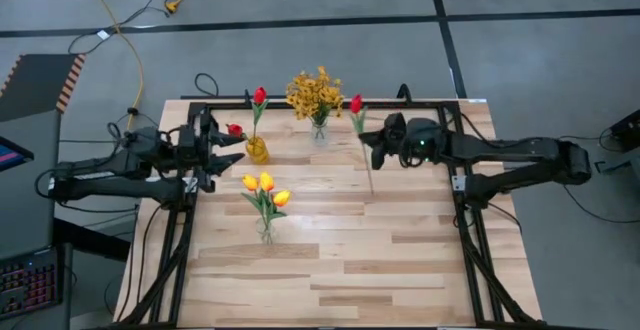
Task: Sort flowers into vase by color
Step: Put the red flower into the yellow vase
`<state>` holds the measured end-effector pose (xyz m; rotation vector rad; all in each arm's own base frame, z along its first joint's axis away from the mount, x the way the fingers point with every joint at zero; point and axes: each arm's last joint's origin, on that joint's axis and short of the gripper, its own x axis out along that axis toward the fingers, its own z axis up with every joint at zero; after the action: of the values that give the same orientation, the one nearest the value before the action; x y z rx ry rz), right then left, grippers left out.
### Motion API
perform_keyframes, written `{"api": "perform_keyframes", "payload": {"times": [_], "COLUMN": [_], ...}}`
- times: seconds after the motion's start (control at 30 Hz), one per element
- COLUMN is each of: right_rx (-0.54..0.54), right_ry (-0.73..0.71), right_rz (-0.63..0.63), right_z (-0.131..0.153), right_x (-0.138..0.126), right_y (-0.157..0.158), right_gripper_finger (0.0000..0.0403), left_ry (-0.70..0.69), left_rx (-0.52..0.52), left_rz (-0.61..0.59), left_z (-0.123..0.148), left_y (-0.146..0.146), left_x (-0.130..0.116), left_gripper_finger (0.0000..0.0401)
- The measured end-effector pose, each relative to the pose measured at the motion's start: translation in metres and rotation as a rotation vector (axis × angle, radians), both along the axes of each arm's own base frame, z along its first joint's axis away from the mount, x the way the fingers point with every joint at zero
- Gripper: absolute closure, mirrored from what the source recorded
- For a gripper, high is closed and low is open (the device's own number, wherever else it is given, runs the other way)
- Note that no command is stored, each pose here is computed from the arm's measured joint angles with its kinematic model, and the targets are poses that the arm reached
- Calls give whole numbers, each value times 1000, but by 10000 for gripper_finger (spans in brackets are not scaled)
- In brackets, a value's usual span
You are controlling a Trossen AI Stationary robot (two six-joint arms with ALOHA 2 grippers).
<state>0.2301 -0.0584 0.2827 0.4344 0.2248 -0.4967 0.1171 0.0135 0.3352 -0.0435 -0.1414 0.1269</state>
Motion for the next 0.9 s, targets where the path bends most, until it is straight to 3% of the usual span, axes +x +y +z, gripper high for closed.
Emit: {"api": "perform_keyframes", "payload": {"times": [0.17,0.4,0.8,0.9], "right_rx": [-165,-338,-506,-519], "right_ry": [-116,-174,-287,-303], "right_rz": [108,177,180,236], "right_z": [10,13,12,17], "right_x": [17,33,52,60], "right_y": [15,26,27,28], "right_gripper_finger": [372,371,371,371], "left_ry": [-25,-66,2,42], "left_rx": [5,10,52,54], "left_rz": [-17,-17,-8,-8], "left_z": [1,0,24,28], "left_y": [2,5,10,11], "left_x": [22,50,89,100], "left_gripper_finger": [225,225,225,225]}}
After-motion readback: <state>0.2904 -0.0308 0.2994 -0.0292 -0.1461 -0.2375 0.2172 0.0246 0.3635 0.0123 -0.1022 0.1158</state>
